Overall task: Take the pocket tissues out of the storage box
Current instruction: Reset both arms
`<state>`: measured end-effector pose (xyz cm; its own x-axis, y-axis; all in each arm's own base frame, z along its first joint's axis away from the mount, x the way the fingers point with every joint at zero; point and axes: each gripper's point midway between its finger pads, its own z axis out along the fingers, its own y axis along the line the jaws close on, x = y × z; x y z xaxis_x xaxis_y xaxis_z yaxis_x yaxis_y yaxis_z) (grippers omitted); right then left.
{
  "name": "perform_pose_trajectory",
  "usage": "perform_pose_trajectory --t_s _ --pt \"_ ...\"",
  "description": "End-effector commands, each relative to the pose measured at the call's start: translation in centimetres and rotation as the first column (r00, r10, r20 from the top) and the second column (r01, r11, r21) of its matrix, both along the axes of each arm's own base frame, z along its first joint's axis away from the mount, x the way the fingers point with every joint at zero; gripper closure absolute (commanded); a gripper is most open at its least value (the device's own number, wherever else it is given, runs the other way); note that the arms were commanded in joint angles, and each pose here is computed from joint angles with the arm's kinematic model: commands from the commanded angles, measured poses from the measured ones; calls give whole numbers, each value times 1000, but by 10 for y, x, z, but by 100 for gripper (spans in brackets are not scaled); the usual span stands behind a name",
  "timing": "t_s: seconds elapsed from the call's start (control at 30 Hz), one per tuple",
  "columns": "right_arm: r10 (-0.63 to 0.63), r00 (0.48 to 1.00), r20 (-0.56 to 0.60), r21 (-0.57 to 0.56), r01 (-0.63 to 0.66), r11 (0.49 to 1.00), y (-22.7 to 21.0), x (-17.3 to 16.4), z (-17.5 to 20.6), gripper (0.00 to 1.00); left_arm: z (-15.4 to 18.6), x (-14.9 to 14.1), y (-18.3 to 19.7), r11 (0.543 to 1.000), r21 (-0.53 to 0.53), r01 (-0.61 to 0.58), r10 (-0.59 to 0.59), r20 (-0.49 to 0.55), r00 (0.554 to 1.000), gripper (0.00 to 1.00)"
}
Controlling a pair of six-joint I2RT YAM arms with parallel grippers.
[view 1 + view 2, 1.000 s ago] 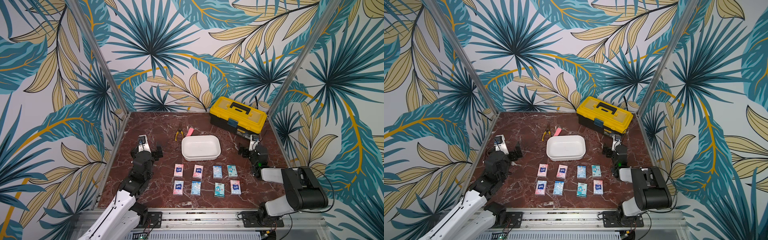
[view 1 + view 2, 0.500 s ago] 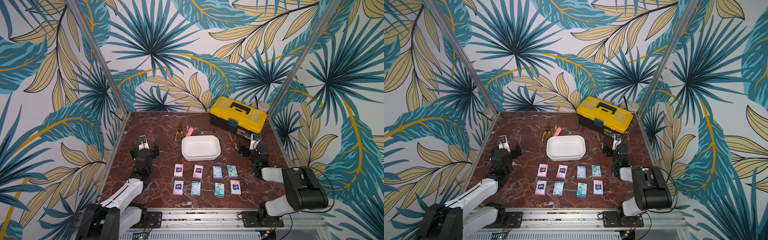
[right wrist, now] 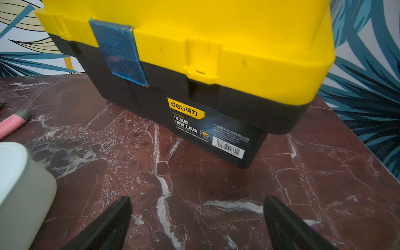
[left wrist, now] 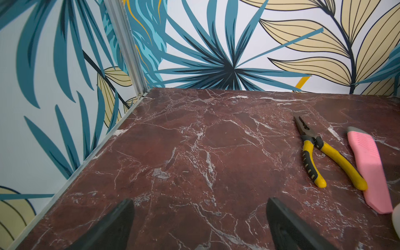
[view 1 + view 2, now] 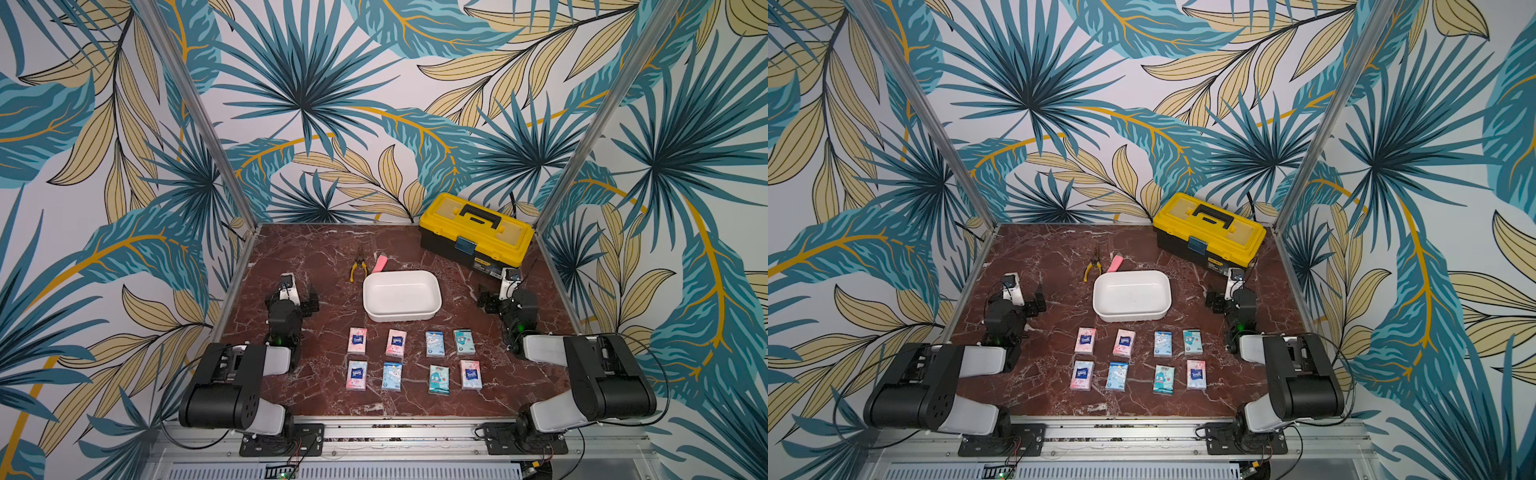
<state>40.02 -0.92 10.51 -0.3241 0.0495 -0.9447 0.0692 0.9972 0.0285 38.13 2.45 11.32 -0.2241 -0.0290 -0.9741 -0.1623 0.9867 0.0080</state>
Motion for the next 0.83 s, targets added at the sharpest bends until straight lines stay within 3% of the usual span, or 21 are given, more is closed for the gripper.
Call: perform_pose_trajectory --t_s 0.0,0.07,0.8 --pt "1 1000 10 14 -1 1000 0 2 3 1 6 14 1 1000 -13 25 -24 25 999 0" --pt "0 1000 10 13 0 1000 0 2 3 1 1 21 3 999 -36 31 -33 -53 998 0" --pt "2 1000 10 14 -2 1000 1 2 3 1 1 22 2 999 -34 43 -45 -56 997 0"
